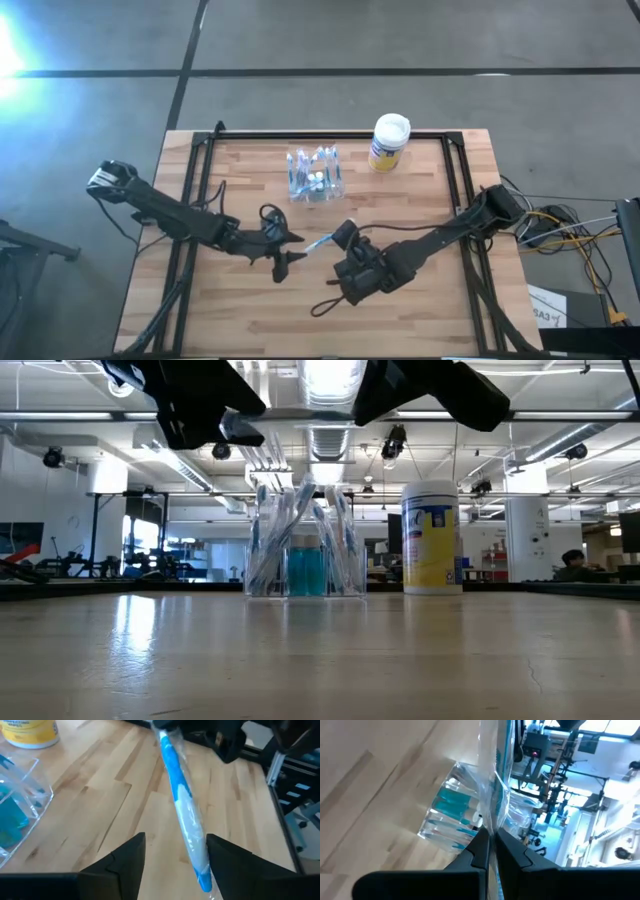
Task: Pick & Place toothbrushing station
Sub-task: Put the blue toothbrush into the transparent organizer
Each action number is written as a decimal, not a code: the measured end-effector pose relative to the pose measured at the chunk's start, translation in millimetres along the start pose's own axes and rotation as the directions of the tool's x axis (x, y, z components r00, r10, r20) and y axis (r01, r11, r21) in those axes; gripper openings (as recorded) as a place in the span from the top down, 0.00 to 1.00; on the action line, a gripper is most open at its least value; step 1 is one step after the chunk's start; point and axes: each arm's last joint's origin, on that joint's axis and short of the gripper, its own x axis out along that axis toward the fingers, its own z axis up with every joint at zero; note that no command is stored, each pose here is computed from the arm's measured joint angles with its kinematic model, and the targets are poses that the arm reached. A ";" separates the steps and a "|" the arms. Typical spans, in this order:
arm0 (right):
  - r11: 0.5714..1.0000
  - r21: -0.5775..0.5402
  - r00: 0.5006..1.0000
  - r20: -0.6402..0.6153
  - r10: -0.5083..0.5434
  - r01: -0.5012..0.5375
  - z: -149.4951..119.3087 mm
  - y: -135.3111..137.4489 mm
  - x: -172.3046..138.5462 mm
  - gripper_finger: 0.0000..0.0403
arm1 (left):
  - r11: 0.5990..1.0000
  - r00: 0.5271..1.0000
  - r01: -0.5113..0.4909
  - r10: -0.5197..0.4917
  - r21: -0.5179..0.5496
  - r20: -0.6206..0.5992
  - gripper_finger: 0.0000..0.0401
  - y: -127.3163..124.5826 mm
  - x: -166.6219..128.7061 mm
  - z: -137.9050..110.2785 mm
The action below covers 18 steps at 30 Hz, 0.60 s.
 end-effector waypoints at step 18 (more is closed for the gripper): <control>1.000 -0.005 1.000 0.027 0.002 -0.002 3.0 -0.9 0.2 0.97 | 0.991 1.000 0.008 -0.009 0.137 0.008 0.73 3.3 6.9 1.8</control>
